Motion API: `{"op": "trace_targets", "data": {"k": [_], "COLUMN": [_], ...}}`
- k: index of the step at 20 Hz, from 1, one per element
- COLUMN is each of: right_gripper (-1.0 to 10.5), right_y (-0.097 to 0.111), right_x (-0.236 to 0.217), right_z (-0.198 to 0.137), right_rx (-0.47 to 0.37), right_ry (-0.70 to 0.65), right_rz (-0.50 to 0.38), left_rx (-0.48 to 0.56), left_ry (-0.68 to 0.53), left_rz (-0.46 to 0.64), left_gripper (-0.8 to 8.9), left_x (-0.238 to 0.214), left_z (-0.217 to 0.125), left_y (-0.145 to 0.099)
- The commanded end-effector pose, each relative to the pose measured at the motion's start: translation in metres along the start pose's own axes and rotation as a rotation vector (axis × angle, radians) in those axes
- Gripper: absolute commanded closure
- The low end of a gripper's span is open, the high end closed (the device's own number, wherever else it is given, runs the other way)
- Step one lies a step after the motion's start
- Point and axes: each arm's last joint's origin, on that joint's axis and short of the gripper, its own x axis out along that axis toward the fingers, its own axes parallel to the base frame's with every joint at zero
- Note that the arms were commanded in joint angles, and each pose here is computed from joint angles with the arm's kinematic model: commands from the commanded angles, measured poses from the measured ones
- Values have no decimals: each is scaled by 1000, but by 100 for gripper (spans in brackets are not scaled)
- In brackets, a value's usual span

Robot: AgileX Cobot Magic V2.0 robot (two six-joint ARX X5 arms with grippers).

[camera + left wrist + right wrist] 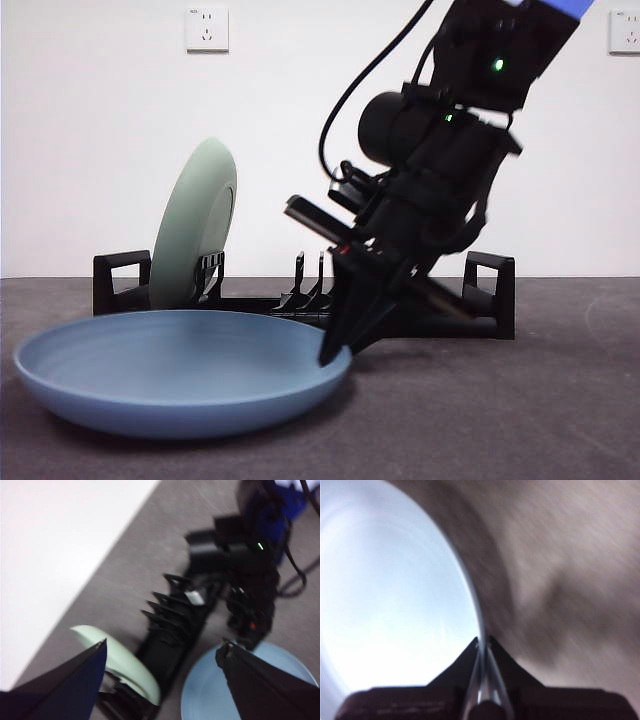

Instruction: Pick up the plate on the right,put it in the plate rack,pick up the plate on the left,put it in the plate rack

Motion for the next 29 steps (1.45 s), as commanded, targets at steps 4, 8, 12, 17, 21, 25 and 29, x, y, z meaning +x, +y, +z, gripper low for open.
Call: {"op": "trace_targets", "data": {"k": [4, 8, 12, 17, 21, 25, 29], "right_gripper": [963, 963, 963, 963, 963, 963, 963], "right_y": [12, 8, 2, 0, -3, -4, -2], "right_x": [-48, -88, -117, -144, -155, -161, -168], "right_z": [-4, -8, -15, -25, -33, -37, -39], "right_rx": [-62, -34, 7, 18, 27, 30, 19], "right_ry": [-65, -128, -159, -186, -175, -166, -179], "right_rz": [-56, -88, -103, -111, -125, -102, -25], "left_rx": [12, 80, 166, 240, 275, 275, 279], "left_ry": [71, 109, 116, 190, 250, 247, 241], "left_rz": [-206, -321, -413, -476, -436, -420, -420], "left_gripper": [442, 442, 453, 502, 502, 507, 717], "left_x": [32, 47, 56, 83, 102, 107, 108], "left_z": [-1, 4, 11, 11, 6, 7, 7], "left_y": [-20, -47, -80, -115, -128, -130, -128]}}
